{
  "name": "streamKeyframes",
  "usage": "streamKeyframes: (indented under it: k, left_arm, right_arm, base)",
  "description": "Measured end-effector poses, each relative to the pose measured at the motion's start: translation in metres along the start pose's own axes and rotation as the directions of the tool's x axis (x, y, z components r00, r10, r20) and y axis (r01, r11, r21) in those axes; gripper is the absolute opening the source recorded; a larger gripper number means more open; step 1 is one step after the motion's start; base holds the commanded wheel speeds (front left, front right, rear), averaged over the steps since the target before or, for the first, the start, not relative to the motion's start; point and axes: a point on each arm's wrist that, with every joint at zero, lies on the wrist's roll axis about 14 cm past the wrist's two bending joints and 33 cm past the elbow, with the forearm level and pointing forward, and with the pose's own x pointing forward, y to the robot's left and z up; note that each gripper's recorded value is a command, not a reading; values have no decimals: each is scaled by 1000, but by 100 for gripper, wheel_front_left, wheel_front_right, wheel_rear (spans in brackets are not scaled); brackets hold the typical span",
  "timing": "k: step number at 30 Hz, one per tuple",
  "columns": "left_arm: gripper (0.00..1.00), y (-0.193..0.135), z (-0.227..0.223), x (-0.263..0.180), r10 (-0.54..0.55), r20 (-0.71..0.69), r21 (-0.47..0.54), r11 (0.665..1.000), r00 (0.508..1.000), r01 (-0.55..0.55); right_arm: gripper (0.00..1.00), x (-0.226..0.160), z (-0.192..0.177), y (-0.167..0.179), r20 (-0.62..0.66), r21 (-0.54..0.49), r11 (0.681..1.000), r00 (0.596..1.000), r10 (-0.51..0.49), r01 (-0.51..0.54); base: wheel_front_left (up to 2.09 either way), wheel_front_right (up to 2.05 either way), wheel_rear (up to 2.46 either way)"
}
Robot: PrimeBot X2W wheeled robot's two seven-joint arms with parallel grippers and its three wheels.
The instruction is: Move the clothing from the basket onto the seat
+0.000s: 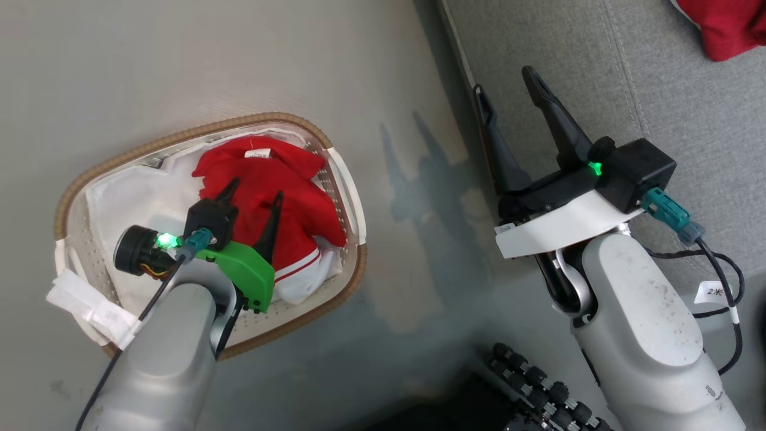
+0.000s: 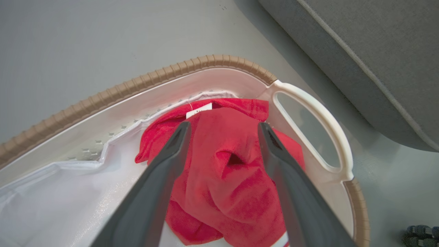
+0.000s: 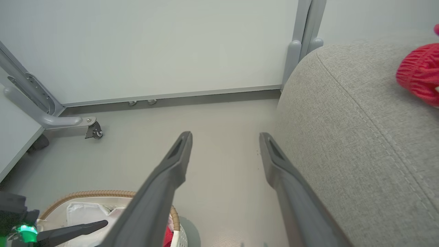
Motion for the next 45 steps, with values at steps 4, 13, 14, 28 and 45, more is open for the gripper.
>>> streamKeyframes:
  k: [4,13,14,28,45]
  left_arm:
    - [100,5,-10,14,-14,-29,-1,1000,999,14]
    - [100,8,-47,28,-29,-144,-32,999,989,24]
    - [100,9,-51,28,-26,-158,-40,999,987,20]
    - [100,5,-72,30,-36,-277,-129,992,960,-1]
    - [0,-1,-52,8,-35,-235,-116,993,971,8]
  right_arm:
    - [100,0,-9,-6,-21,-2,1000,1000,-12,12]
    - [100,-3,-29,-16,-73,-12,999,997,-37,36]
    - [100,-3,-30,-16,-76,-14,999,996,-37,36]
    - [100,4,-49,-5,-107,-5,1000,994,-3,3]
    - [100,-1,-30,6,-81,-13,1000,996,22,-23]
  base:
    - [0,0,0]
    - [0,0,0]
    - [0,0,0]
    - [0,0,0]
    - [0,0,0]
